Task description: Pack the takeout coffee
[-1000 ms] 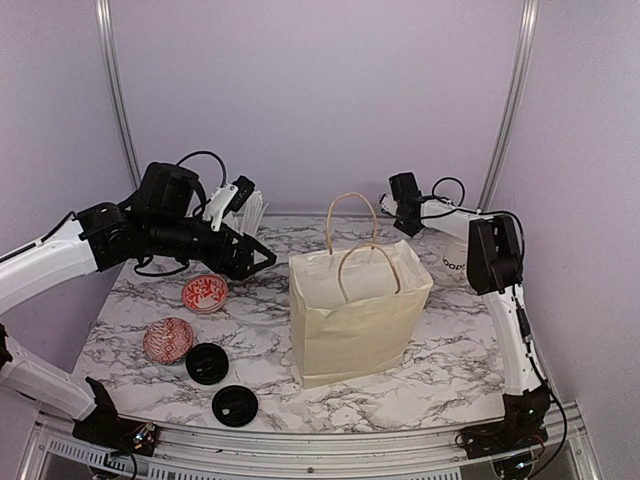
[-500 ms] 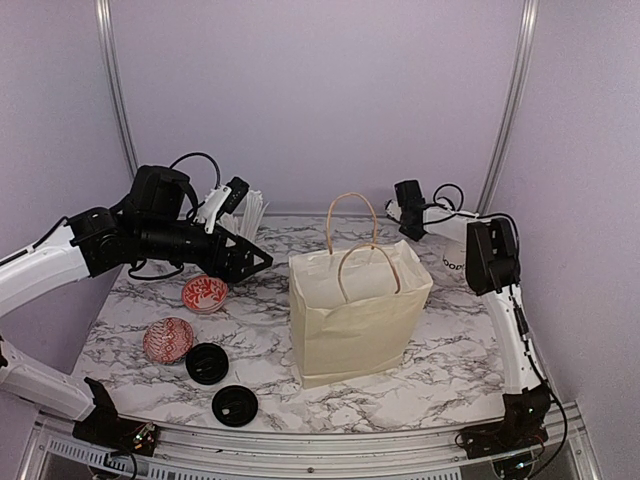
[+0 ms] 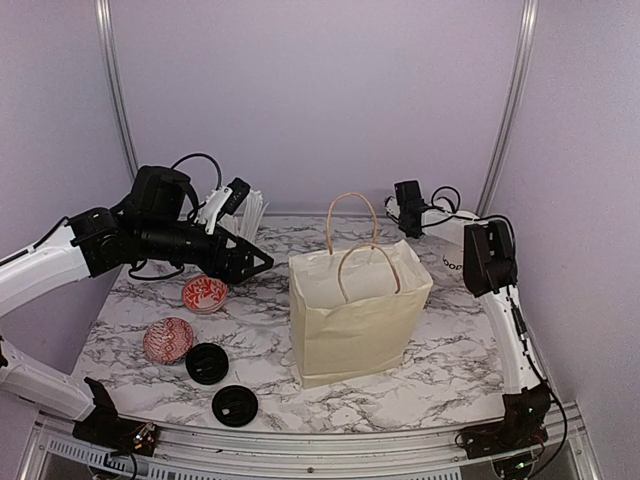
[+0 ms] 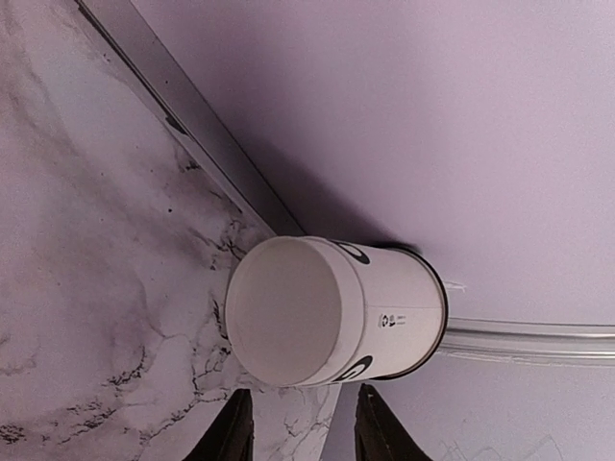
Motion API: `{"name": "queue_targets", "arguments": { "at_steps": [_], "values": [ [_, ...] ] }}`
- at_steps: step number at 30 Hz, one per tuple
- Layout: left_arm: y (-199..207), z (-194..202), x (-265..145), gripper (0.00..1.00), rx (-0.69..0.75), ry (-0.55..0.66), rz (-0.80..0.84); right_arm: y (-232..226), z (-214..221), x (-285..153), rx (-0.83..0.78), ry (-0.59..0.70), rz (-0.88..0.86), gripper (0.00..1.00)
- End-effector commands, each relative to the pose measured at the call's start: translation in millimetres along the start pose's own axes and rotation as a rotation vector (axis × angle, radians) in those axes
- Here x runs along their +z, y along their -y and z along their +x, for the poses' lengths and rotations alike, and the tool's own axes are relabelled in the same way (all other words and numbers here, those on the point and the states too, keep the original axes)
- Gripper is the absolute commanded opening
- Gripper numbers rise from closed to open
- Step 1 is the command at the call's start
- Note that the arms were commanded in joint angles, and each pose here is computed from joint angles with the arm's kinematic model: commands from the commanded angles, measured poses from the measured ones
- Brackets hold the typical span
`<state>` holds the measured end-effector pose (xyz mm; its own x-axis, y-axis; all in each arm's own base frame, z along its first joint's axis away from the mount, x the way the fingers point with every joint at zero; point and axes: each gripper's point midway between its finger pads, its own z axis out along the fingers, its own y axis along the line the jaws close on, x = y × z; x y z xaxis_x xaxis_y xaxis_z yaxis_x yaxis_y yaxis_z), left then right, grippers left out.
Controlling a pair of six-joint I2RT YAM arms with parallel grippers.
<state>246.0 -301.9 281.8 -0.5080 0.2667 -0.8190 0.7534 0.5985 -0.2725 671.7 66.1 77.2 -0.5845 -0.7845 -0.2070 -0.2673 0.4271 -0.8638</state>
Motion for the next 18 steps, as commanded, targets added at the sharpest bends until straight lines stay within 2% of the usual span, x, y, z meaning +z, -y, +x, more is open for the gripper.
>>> {"name": "queue_targets", "arguments": {
  "at_steps": [1, 10, 18],
  "values": [
    [3, 1, 6, 0.99, 0.002, 0.003, 0.027, 21, 1, 8, 0.051, -0.025, 0.107, 0.35],
    [3, 3, 8, 0.99, 0.004, -0.004, 0.03, 22, 11, 20, 0.054, -0.046, 0.145, 0.34],
    [3, 7, 14, 0.99, 0.001, -0.022, 0.041, 46, 12, 25, 0.105, -0.03, 0.222, 0.23]
  ]
}}
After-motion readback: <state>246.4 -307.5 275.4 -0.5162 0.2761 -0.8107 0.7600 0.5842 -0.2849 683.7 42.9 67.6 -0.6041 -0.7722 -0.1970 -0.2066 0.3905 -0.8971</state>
